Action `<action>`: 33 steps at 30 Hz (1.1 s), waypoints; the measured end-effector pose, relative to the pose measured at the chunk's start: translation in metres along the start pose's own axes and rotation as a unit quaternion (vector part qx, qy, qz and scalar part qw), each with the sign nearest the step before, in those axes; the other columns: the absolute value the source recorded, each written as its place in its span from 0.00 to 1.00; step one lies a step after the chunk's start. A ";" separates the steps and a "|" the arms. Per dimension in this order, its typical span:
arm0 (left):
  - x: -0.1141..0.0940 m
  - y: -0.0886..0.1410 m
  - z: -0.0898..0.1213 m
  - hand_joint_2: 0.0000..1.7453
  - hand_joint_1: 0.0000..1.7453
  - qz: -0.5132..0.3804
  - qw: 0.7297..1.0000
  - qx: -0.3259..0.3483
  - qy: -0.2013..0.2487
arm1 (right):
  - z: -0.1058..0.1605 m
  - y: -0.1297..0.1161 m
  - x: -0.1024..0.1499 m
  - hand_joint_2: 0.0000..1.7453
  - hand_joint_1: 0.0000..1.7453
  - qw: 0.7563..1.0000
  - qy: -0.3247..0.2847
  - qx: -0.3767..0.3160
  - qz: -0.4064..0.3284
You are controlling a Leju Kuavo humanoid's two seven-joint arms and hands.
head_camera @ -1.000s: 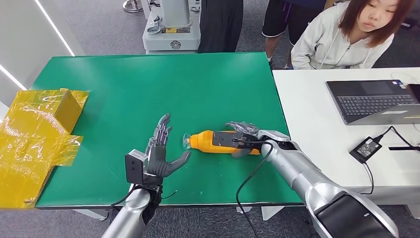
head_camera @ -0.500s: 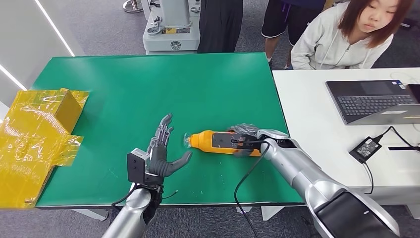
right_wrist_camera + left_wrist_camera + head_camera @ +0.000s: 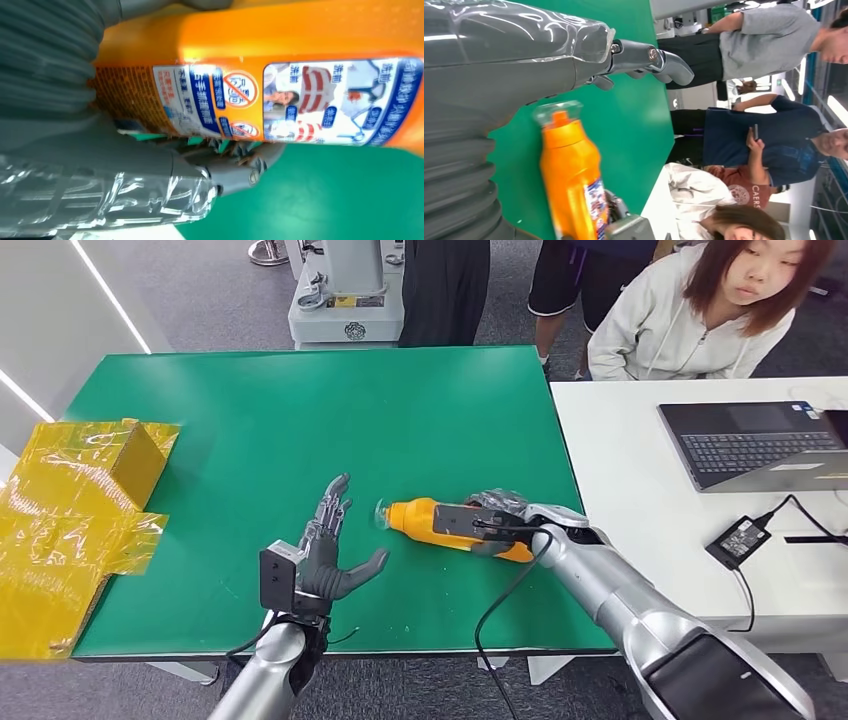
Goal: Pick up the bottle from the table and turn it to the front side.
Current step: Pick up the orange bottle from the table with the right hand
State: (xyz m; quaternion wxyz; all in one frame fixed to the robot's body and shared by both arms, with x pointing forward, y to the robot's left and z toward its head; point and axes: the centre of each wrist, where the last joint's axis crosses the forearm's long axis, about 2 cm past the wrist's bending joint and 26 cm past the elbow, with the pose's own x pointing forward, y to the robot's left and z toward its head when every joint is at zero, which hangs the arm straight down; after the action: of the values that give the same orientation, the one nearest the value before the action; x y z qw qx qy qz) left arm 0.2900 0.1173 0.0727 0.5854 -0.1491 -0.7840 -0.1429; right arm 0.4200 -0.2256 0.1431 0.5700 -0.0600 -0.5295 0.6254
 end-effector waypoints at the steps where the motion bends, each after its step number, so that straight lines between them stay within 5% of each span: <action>1: -0.001 -0.001 0.002 1.00 0.00 -0.001 1.000 0.001 0.001 | 0.001 0.005 -0.002 1.00 1.00 0.999 -0.022 -0.026 -0.017; 6: -0.005 -0.001 0.015 1.00 0.00 -0.007 1.000 0.006 0.006 | 0.014 0.047 -0.006 1.00 1.00 0.975 -0.111 -0.157 -0.111; 13: -0.007 0.003 0.019 1.00 0.00 -0.017 1.000 0.012 0.006 | 0.044 0.082 -0.012 1.00 1.00 0.940 -0.137 -0.263 -0.165; 23: -0.006 0.011 0.015 1.00 0.00 -0.001 1.000 -0.009 0.024 | 0.086 0.100 -0.023 1.00 1.00 0.882 -0.168 -0.396 -0.192; 33: 0.013 0.020 -0.036 1.00 0.00 0.085 0.993 -0.081 0.026 | 0.068 0.074 0.006 1.00 1.00 0.858 -0.242 -0.418 -0.171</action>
State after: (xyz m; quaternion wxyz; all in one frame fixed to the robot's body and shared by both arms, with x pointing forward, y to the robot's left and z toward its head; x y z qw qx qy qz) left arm 0.3257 0.1223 0.0960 0.6018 -0.2588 -0.7385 -0.1597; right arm 0.3234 -0.2454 0.1216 0.4429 -0.0477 -0.8646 0.2323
